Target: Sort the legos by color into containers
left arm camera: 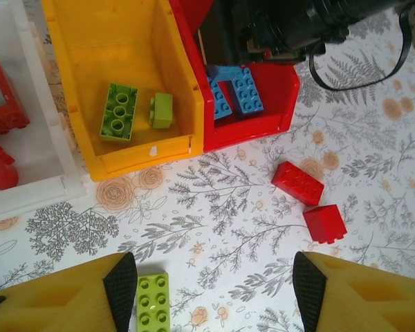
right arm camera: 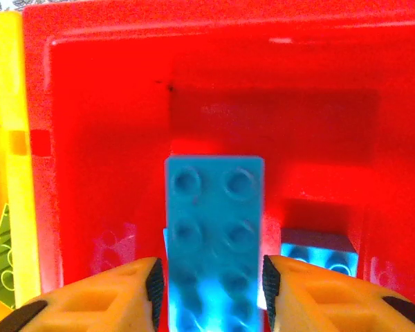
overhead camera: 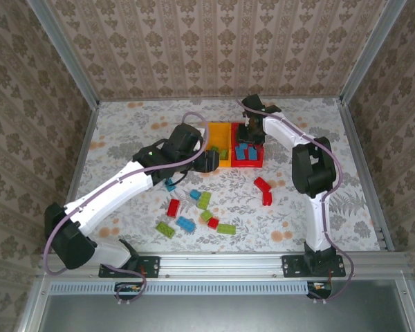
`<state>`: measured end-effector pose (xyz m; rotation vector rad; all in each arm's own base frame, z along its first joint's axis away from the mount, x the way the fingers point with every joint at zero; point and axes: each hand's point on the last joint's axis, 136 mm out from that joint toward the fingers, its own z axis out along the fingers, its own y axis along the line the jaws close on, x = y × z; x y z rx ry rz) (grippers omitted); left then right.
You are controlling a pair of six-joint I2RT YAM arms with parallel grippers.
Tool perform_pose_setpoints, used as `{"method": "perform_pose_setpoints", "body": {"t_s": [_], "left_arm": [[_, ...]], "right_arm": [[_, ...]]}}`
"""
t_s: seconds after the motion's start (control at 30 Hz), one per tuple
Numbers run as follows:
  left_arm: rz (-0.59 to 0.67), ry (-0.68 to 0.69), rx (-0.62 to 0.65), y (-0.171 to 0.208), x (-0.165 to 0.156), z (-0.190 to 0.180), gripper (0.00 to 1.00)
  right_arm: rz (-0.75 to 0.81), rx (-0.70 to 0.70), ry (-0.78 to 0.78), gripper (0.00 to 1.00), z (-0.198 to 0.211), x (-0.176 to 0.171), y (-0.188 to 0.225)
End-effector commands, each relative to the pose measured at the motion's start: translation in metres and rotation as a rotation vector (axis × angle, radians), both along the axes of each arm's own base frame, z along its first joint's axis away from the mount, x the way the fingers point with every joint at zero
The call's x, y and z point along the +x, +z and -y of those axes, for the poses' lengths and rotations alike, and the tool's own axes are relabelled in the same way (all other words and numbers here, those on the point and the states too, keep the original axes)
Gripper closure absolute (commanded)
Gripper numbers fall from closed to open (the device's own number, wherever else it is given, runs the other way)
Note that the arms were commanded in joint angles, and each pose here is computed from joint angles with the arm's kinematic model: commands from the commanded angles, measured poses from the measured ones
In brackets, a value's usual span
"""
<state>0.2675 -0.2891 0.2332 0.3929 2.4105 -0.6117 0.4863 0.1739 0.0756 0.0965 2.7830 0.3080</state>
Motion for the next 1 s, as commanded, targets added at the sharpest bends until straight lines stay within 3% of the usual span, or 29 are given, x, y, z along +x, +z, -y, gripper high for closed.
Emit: {"method": "perform_pose_setpoints", "body": {"t_s": [0.0, 0.1, 0.2, 0.37, 0.47, 0.63, 0.77, 0.97], "left_arm": [[-0.026, -0.048, 0.047, -0.013, -0.009, 0.000, 0.36], [-0.054, -0.052, 0.072, -0.026, -0.013, -0.005, 0.35], [-0.083, -0.049, 0.111, -0.035, -0.020, -0.014, 0.35], [-0.180, 0.075, 0.250, -0.064, -0.040, -0.064, 0.34], [-0.282, 0.118, 0.316, -0.093, -0.059, -0.094, 0.32], [-0.432, 0.118, 0.445, -0.139, -0.088, -0.124, 0.28], [-0.503, 0.109, 0.481, -0.164, -0.093, -0.132, 0.25], [-0.542, 0.091, 0.516, -0.185, -0.081, -0.135, 0.24]], "right_arm": [[-0.017, 0.001, -0.001, 0.48, -0.002, 0.000, 0.012], [0.014, -0.016, 0.006, 0.41, -0.001, -0.002, 0.027], [0.059, -0.031, 0.023, 0.41, -0.001, -0.007, 0.050], [0.185, -0.062, 0.092, 0.42, -0.015, -0.036, 0.100], [0.279, -0.010, 0.192, 0.40, -0.046, -0.072, 0.117], [0.391, 0.274, 0.525, 0.23, -0.132, -0.175, 0.127], [0.285, 0.439, 0.656, 0.18, -0.159, -0.241, 0.110], [0.214, 0.442, 0.691, 0.18, -0.162, -0.270, 0.094]]}}
